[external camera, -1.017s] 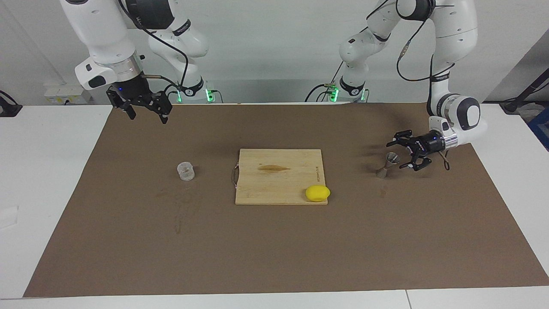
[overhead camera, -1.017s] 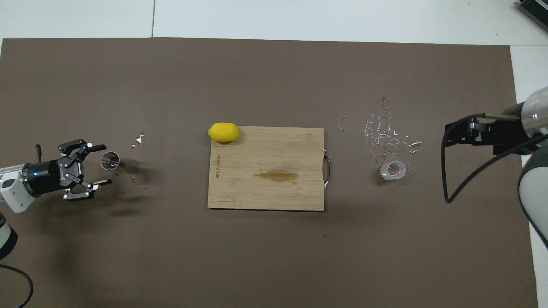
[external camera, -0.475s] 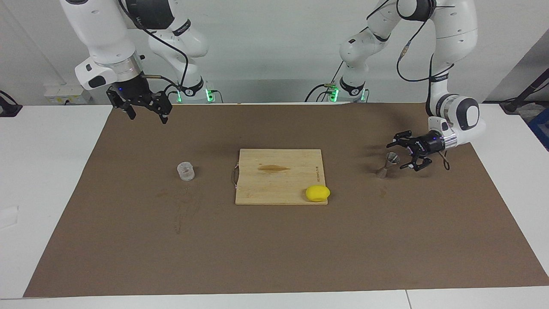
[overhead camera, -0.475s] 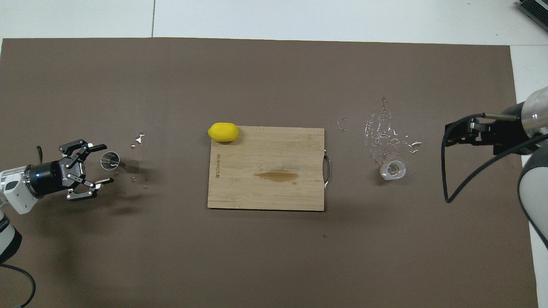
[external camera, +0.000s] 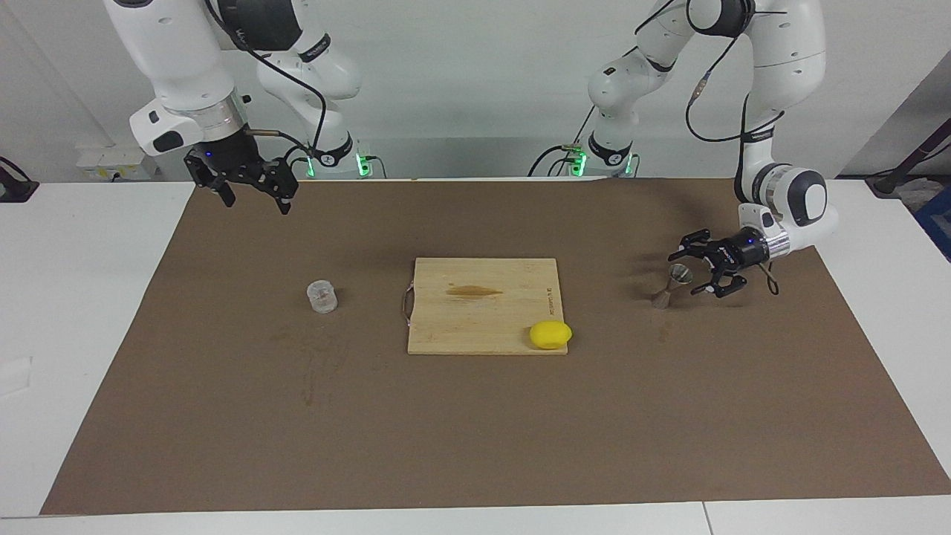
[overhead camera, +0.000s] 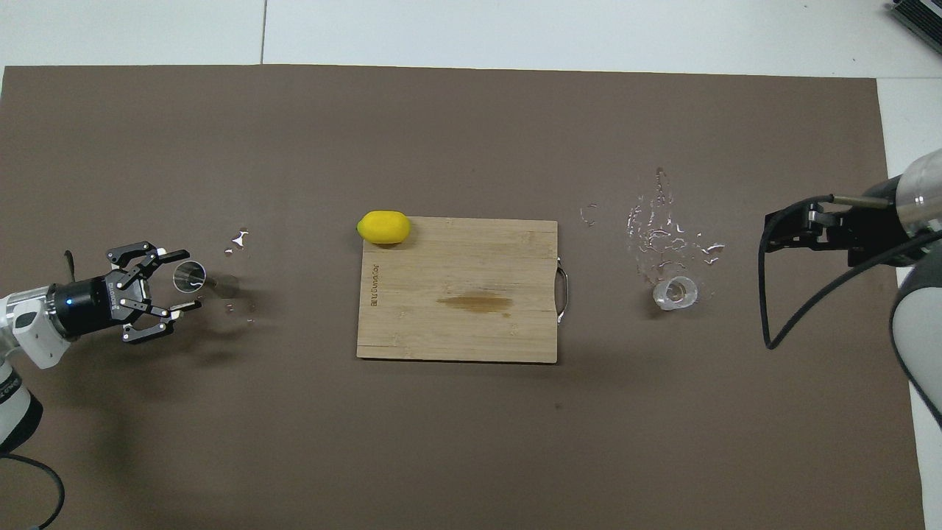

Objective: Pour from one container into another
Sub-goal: 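Lift the metal cup with the left gripper and carry it over the board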

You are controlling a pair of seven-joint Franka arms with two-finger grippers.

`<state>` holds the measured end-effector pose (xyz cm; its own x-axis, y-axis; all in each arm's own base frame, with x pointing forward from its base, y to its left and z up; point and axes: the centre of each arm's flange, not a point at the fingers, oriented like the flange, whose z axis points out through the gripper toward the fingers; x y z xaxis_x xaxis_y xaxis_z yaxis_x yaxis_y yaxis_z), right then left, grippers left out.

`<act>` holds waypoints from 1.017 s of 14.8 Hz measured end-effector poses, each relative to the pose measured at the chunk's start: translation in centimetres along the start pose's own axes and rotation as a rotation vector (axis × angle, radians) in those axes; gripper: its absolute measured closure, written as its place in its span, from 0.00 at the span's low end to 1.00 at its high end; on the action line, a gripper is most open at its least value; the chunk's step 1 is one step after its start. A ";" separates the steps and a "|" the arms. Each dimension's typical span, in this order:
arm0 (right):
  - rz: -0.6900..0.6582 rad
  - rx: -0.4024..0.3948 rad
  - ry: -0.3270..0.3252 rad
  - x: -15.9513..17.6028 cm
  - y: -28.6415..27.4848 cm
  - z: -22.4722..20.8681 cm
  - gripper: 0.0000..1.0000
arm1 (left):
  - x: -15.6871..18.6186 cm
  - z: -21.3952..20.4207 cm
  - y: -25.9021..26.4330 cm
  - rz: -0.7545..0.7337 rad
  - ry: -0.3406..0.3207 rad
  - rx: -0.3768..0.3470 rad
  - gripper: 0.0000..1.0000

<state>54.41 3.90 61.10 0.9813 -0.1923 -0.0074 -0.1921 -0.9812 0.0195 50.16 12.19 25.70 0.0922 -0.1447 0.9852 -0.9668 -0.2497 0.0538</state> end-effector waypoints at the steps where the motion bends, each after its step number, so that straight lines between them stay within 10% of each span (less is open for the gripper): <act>1: 0.000 0.000 0.000 0.0 0.0 0.0 0.00 | 0.0 0.2 0.0 0.003 0.000 0.000 0.21; 9: 0.000 0.000 0.000 0.0 0.0 0.0 0.00 | -0.1 0.5 -0.1 0.011 -0.004 0.008 0.50; 15: 0.000 0.000 0.000 0.0 0.0 0.0 0.00 | 0.7 2.3 -0.5 0.020 0.021 0.002 0.51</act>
<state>54.41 3.90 61.10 0.9813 -0.1923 -0.0074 -0.1922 -0.9812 0.0195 51.21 10.02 25.97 0.0681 -0.1290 0.9893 -0.9680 -0.2486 0.0342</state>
